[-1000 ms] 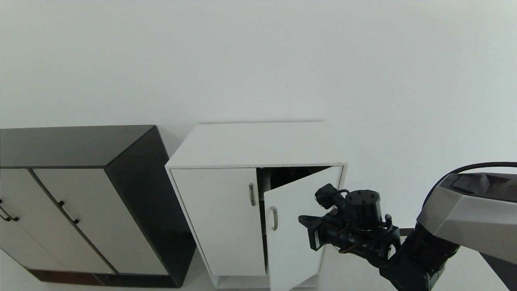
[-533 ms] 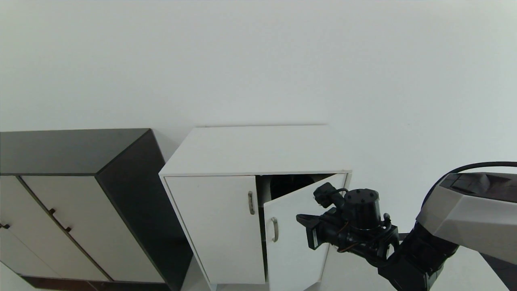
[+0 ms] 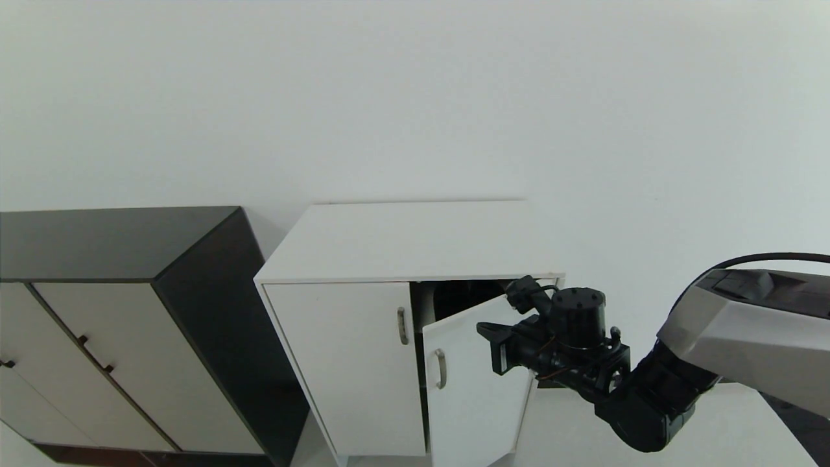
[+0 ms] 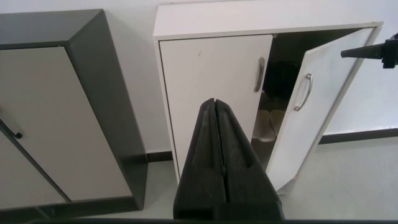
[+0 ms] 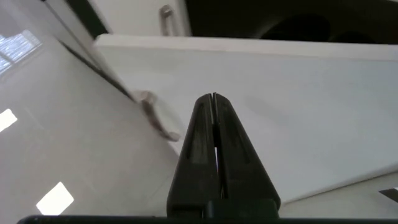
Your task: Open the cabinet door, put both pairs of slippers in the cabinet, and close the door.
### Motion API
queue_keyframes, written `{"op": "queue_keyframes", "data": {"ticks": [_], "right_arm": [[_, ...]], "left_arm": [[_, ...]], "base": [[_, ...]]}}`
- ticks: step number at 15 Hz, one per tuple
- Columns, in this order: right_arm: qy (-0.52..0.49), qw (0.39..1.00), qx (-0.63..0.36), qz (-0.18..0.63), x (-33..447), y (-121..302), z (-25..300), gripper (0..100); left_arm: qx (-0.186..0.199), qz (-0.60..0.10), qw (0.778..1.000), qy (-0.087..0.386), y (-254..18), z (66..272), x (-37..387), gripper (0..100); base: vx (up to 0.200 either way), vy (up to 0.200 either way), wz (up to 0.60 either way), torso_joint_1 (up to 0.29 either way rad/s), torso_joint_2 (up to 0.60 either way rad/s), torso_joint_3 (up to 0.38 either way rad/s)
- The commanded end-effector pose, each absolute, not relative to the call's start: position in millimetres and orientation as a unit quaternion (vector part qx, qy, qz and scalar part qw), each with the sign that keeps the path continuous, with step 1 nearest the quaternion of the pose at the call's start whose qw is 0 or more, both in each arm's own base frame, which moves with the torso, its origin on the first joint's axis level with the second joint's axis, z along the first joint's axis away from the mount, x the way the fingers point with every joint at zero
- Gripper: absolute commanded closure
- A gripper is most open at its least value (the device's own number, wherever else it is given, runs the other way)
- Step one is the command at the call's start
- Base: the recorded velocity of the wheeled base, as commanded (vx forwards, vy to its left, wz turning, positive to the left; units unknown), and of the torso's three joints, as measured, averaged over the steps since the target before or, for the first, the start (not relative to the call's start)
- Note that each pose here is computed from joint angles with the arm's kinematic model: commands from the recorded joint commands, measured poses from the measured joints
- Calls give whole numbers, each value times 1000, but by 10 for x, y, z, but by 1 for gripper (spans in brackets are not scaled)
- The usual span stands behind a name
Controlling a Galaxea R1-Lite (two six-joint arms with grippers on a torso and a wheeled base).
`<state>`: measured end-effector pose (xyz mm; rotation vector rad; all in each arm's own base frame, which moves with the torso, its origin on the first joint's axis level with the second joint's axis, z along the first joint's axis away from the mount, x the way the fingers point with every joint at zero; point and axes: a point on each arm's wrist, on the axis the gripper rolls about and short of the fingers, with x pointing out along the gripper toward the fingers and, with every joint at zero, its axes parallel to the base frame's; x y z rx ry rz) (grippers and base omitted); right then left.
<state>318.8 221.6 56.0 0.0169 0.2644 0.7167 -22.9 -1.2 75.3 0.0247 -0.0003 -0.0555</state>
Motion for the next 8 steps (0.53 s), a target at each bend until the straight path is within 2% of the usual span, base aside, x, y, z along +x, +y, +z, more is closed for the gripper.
{"op": "queue_keyframes", "data": {"ticks": [1, 8], "right_arm": [[128, 928, 8, 349, 3275, 2268, 528, 100], [132, 928, 7, 348, 3406, 2349, 519, 100]], "left_arm": [[12, -28, 1000, 0, -12, 753, -228, 100], [12, -28, 1000, 0, -12, 753, -228, 100]], "base": [[0, 0, 0, 0, 0, 0], [0, 0, 0, 0, 0, 0]]}}
